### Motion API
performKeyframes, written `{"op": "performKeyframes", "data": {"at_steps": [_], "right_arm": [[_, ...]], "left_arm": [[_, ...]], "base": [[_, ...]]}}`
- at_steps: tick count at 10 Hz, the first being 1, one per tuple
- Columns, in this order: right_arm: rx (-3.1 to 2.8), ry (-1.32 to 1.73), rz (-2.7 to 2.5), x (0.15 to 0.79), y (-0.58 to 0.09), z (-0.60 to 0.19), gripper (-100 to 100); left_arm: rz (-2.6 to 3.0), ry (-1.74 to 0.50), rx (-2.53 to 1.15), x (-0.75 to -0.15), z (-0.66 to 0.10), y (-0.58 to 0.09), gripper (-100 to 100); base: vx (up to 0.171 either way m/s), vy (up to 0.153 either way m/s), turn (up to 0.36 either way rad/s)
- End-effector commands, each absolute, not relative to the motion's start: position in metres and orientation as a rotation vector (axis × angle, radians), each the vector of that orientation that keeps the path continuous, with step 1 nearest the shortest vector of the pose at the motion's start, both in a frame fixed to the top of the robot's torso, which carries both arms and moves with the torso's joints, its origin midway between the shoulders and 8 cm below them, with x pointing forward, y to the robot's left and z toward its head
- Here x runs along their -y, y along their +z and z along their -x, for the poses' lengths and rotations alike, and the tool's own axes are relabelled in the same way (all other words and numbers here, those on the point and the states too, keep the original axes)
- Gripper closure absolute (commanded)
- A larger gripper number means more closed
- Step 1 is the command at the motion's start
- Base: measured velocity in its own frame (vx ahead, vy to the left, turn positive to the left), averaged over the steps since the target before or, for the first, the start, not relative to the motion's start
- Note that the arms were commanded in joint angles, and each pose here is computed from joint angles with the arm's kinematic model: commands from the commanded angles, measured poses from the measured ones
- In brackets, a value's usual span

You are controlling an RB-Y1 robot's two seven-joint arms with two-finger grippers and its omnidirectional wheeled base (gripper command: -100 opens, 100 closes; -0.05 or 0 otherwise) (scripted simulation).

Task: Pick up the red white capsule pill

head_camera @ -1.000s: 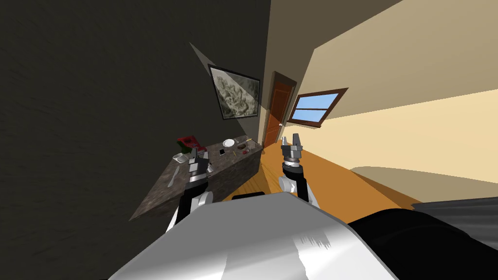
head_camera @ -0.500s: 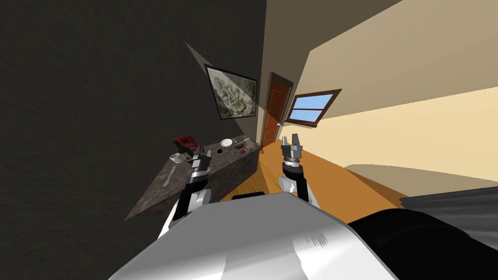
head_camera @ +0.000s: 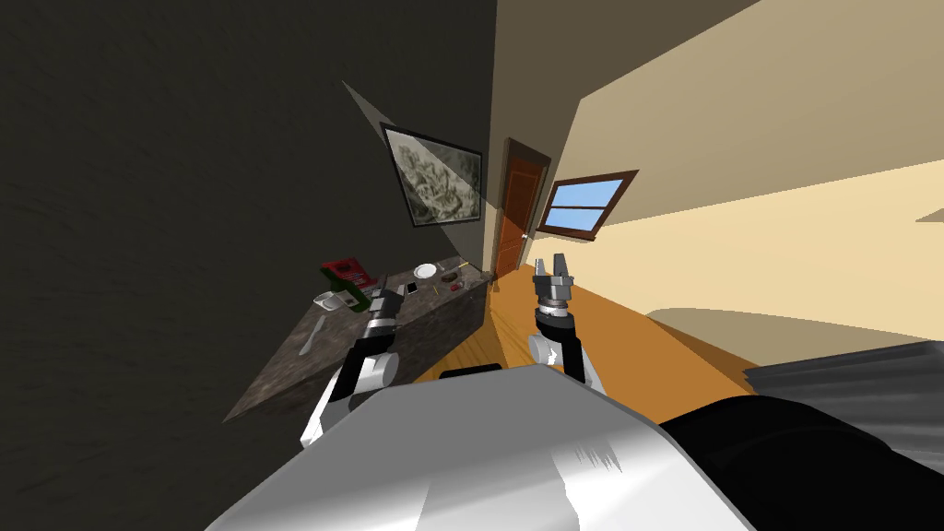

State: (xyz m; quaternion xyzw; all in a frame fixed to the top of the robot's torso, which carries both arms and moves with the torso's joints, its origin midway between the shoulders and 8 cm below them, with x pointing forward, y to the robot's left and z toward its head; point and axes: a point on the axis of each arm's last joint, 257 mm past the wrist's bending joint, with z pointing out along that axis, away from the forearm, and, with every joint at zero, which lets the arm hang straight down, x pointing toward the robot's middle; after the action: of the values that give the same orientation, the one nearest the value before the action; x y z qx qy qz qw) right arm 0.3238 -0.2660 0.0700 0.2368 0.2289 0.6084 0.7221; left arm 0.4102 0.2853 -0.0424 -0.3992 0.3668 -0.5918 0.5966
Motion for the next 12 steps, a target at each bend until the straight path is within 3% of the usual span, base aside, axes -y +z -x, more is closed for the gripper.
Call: {"op": "performKeyframes", "data": {"at_steps": [1, 12], "right_arm": [[-0.506, 1.344, -0.523, 0.266, 0.070, -0.324, 0], [-0.506, 1.344, -0.523, 0.266, 0.070, -0.324, 0]], "left_arm": [[0.965, -1.384, -0.876, -0.287, -0.420, -0.049, -100], [1.183, -1.364, -0.997, -0.295, -0.457, -0.091, -100]], "base": [[-0.014, -0.058, -0.036], [0.004, -0.053, -0.017]]}}
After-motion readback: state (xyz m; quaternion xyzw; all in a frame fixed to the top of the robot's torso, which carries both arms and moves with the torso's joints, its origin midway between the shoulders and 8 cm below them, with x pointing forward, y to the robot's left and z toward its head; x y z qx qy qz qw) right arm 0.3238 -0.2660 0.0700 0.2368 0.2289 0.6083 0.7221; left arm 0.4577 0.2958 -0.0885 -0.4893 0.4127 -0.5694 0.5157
